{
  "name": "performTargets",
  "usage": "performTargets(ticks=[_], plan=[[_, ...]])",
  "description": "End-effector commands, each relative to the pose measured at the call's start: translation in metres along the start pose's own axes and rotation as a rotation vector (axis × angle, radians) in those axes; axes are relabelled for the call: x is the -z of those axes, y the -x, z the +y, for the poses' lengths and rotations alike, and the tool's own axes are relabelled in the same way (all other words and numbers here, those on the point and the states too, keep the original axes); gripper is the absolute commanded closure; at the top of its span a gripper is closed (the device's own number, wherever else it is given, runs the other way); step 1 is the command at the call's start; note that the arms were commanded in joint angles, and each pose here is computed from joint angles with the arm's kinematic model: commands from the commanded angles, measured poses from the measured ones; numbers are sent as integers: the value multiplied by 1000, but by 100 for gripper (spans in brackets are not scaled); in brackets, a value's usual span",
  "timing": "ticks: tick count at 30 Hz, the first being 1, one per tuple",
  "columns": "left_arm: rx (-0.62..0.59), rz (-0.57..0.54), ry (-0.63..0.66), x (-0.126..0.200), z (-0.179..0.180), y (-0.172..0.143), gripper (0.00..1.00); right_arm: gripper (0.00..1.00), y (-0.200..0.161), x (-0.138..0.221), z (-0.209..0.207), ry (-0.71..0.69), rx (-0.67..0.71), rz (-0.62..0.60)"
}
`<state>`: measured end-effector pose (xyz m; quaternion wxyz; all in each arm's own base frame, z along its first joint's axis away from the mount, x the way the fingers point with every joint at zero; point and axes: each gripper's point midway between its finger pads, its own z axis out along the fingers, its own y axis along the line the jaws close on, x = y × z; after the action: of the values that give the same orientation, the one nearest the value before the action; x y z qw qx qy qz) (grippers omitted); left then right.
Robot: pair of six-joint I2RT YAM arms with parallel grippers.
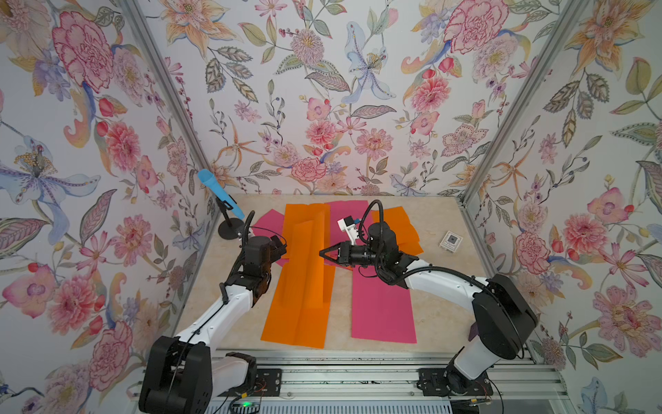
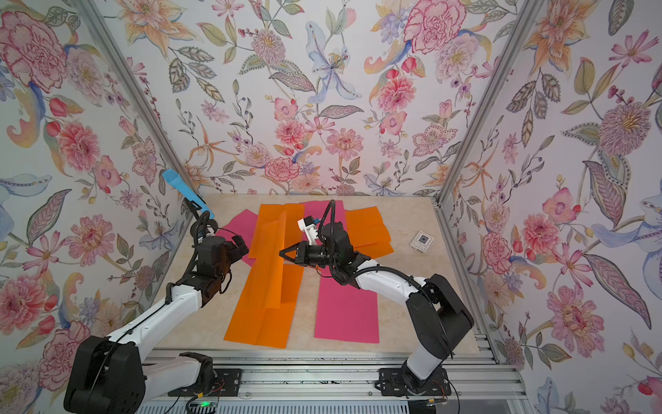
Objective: Sort the scattered colored papers by color
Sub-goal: Place the colored paper.
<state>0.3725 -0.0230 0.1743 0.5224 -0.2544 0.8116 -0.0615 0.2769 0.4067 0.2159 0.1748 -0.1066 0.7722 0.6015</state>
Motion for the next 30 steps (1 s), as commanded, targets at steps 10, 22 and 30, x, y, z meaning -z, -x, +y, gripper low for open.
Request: performTargets(ticks=[10,22,30], plan=[[26,10,34,10,21,-13,0,100,-68,-36,-61,13,-182,-47],[28,82,-15,3,19,-41,0,93,-85,-39,-108,-117,-216,-29],[-21,110,-91,0,1,-48,0,50,-77,-19,-115,-157,-220,-45]])
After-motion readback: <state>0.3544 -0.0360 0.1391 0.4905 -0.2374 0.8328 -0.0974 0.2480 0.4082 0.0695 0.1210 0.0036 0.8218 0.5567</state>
